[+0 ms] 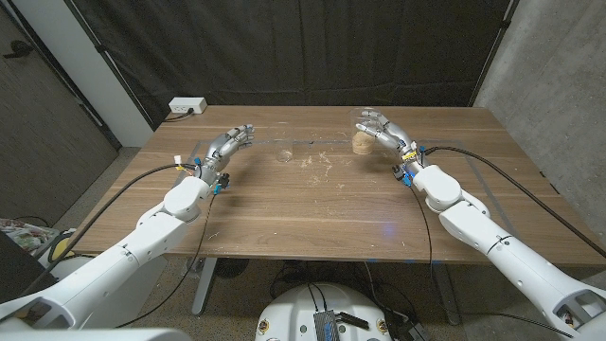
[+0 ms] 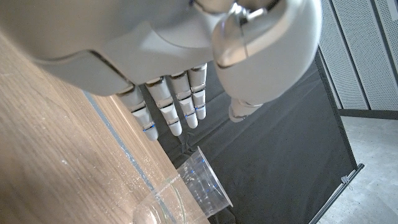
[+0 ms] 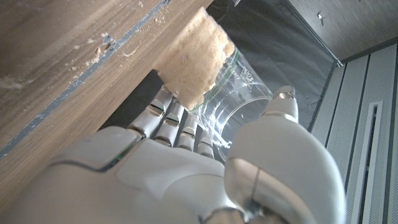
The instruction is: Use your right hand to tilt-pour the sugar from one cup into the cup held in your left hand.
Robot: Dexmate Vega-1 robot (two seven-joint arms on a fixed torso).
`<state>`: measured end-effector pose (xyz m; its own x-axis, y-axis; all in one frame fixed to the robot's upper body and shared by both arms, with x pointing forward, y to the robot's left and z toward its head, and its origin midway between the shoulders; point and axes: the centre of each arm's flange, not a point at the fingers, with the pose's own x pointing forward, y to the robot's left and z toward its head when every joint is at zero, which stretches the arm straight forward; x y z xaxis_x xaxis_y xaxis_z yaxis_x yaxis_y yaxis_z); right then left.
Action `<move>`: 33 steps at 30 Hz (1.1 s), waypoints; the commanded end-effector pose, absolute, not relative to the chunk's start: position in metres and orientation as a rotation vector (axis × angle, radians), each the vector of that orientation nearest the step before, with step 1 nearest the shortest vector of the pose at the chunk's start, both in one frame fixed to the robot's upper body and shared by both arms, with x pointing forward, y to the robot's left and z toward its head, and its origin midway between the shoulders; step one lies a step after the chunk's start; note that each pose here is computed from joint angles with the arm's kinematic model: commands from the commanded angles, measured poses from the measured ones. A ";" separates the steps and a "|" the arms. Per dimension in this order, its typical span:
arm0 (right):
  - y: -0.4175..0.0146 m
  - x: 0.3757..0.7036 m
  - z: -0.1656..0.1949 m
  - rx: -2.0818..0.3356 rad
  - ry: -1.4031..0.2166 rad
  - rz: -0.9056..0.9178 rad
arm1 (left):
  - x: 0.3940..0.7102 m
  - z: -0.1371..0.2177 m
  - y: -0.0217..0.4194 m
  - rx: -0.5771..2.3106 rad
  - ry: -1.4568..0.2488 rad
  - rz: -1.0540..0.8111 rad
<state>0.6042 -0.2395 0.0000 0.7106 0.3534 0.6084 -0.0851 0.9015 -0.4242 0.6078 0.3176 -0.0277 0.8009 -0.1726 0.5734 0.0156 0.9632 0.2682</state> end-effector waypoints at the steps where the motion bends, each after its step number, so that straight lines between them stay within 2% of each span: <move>1: -0.256 0.595 0.023 -0.336 -0.709 0.250 | 0.605 -0.022 0.311 0.301 -0.652 -0.099; 13: -0.269 0.584 0.039 -0.318 -0.676 0.291 | 0.594 -0.031 0.323 0.383 -0.691 -0.065; 33: -0.274 0.576 0.047 -0.312 -0.692 0.294 | 0.576 -0.035 0.324 0.816 -0.725 0.249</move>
<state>0.5818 -0.2709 0.0449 0.7368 0.3637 0.5699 -0.1557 0.9116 -0.3804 0.5844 0.3238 -0.0361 0.7748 -0.1149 0.6217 -0.2672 0.8317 0.4867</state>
